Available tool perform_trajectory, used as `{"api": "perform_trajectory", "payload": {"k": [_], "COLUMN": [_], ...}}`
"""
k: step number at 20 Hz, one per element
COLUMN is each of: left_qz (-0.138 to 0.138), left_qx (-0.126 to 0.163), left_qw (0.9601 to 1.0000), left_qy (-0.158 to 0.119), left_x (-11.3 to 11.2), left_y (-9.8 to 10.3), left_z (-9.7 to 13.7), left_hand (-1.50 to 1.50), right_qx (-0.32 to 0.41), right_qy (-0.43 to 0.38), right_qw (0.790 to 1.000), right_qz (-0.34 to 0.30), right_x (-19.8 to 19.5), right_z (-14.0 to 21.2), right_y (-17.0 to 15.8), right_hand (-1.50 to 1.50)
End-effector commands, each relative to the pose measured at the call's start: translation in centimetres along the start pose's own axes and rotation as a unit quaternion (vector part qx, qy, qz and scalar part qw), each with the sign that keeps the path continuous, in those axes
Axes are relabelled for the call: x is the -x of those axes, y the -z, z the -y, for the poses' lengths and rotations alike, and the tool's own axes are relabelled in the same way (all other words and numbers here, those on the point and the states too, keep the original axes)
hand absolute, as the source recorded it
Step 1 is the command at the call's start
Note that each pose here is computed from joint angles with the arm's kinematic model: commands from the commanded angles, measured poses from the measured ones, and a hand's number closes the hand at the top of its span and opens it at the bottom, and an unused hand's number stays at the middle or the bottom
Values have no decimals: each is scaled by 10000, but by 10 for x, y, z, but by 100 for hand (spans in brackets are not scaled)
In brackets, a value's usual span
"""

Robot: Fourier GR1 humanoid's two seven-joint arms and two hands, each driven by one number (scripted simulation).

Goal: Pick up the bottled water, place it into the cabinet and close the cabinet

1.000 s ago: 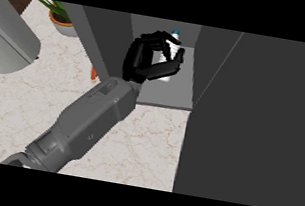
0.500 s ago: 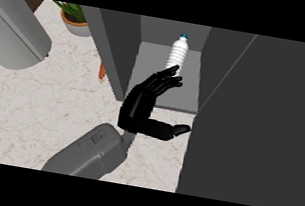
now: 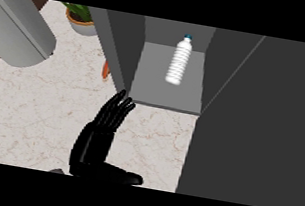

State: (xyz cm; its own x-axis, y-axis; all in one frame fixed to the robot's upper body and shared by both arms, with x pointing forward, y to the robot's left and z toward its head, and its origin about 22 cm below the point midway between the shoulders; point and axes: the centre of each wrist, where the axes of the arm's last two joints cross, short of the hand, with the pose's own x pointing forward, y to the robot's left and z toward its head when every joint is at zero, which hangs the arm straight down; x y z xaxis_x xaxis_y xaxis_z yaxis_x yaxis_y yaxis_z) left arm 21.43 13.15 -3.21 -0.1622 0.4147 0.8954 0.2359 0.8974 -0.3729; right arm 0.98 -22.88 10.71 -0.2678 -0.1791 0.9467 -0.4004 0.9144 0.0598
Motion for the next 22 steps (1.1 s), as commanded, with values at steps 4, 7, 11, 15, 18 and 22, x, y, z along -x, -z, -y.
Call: {"api": "perform_trajectory", "payload": {"k": [4,7,11,15,18,22], "left_qz": [178,53,261,283,318,348], "left_qx": [137,265,101,103,203,320], "left_qw": [9997,9996,9990,9990,9989,9985], "left_qy": [51,111,336,320,280,274], "left_x": [-34,-42,-71,-92,-101,-120], "left_y": [-49,-72,-83,-104,-117,-121], "left_z": [-42,-56,-85,-111,-119,-134], "left_hand": [-150,-150,-150,-150,-150,-150], "right_qx": [-1969,-2508,-2623,-2457,-2521,-2682], "right_qy": [-908,-1000,-1013,-666,-464,-242], "right_qw": [9762,9629,9596,9668,9666,9627], "right_qz": [33,-42,144,220,-55,-250], "right_x": [-34,-39,-44,-45,-38,-30], "right_z": [7,6,0,-11,-19,-26], "right_y": [24,31,40,45,48,55], "right_hand": [150,150,150,150,150,150]}}
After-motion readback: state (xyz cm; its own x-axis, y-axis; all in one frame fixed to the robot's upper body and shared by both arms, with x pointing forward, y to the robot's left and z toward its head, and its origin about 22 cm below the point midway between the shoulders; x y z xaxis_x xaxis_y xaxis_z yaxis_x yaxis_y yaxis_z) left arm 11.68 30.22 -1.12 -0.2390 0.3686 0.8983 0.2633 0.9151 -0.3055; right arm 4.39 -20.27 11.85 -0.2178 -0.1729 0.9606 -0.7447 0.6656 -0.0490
